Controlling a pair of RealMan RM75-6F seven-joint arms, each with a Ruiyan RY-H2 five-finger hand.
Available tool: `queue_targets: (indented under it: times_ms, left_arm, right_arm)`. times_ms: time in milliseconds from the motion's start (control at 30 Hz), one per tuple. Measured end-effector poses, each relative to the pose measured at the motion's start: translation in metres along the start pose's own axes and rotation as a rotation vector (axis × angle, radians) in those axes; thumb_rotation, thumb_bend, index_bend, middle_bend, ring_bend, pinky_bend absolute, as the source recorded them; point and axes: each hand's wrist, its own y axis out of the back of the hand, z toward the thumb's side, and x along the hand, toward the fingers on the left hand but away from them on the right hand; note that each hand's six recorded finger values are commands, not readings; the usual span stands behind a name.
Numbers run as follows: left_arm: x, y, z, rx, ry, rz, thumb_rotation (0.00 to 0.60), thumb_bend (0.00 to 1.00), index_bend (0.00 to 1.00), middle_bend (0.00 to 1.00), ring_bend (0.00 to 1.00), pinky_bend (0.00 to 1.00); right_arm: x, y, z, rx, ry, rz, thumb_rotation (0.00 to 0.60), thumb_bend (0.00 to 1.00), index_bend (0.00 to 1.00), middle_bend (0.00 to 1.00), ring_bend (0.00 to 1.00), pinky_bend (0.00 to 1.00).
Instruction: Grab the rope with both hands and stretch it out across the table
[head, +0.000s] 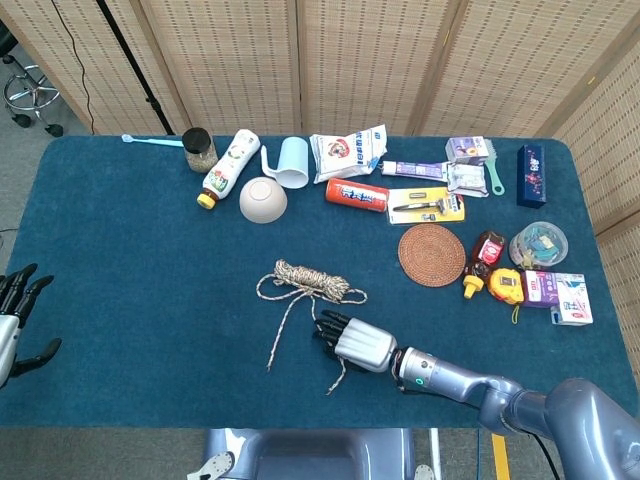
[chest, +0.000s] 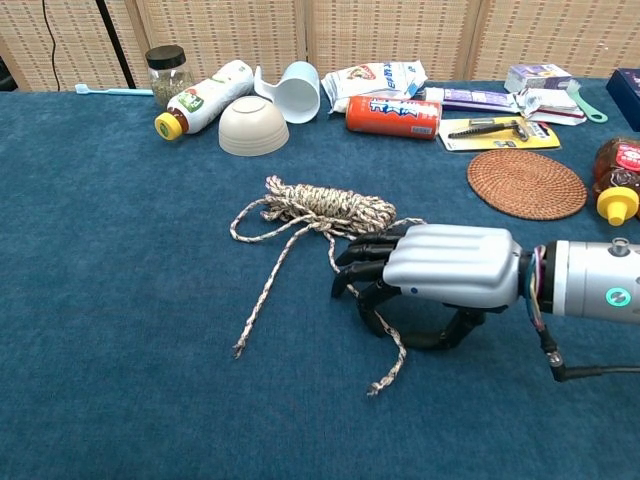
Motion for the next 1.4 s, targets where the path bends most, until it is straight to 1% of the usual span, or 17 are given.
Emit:
queue_targets:
  times_ms: [167,333,500,800,1133,1400]
  left_arm:
    - [0.0001,0.0004,-0.001,0.0,0.003,0.002,0.6,0.24,0.11,0.0,0.0,0.0]
    - [-0.0001,0.0,-0.0022,0.0,0.006,0.0,0.6,0.24,0.11,0.0,0.0,0.0]
    - [-0.0001,-0.0001,-0.0027,-0.001,0.007,0.001,0.6,0.24,0.11,0.0,0.0,0.0]
    - [0.0004,0.0004,-0.0018,0.002,0.003,0.004,0.6,0.24,0.11,0.0,0.0,0.0]
    - [0.0009,0.0037,-0.0003,0.01,-0.011,0.01,0.6,0.24,0.1,0.0,0.0,0.0]
    - [0.0036,0.0073,0.003,0.029,-0.036,0.018,0.6,0.24,0.1,0.0,0.0,0.0]
  right_arm:
    - [-0.0014,-0.0001,0.0026,-0.002,0.005,-0.001,0.6,0.41,0.48,0.2,0.06,0.0]
    - [-0.0027,-0.0016,0.004,-0.005,0.006,0.005,0.6,0.44,0.48,0.2,0.07,0.0]
    - [-0.0032,-0.0024,0.0041,-0.005,0.006,0.008,0.6,0.49,0.49,0.21,0.08,0.0]
    - [-0.0031,-0.0025,0.0045,-0.012,0.003,0.008,0.6,0.52,0.52,0.23,0.1,0.0]
    - [-0.0036,-0.0021,0.0076,-0.023,0.003,0.008,0.6,0.56,0.55,0.3,0.16,0.0]
    - [-0.0034,0.0028,0.009,-0.039,-0.005,-0.014,0.6,0.58,0.58,0.32,0.22,0.0]
